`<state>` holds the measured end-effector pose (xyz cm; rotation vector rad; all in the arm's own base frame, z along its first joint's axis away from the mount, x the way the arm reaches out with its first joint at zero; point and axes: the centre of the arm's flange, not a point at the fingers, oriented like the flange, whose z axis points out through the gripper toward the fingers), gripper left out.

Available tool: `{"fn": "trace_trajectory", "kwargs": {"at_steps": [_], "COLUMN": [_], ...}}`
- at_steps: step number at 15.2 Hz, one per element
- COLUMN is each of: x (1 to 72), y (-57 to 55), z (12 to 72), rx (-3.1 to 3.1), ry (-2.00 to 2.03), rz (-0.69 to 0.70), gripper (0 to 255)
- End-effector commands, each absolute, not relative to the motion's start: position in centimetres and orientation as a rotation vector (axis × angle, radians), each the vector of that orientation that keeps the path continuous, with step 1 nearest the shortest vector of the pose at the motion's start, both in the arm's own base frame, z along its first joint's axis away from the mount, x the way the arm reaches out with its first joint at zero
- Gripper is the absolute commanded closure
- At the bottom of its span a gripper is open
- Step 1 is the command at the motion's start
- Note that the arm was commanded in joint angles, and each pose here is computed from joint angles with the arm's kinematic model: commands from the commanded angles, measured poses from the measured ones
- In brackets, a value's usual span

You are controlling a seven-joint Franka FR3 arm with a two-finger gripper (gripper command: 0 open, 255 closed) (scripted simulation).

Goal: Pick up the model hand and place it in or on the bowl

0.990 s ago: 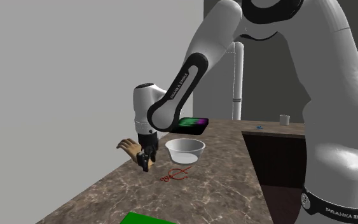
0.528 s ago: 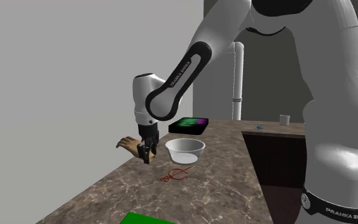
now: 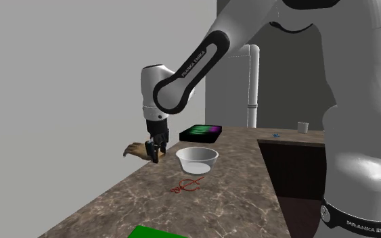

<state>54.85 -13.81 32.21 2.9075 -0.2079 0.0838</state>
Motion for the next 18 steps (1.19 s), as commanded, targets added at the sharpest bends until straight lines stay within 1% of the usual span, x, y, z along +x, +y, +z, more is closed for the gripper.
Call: {"fn": "trace_trajectory", "kwargs": {"at_steps": [1,10,18], "x": [55.2,55.2,46.0], "y": [-14.0,-14.0,-19.1], "z": [33.8,38.2,36.7], "rx": [2.905,2.905,2.905], "ry": [-0.206,-0.206,-0.206], "rz": [0.119,0.119,0.119], "gripper": [255,255,255]}}
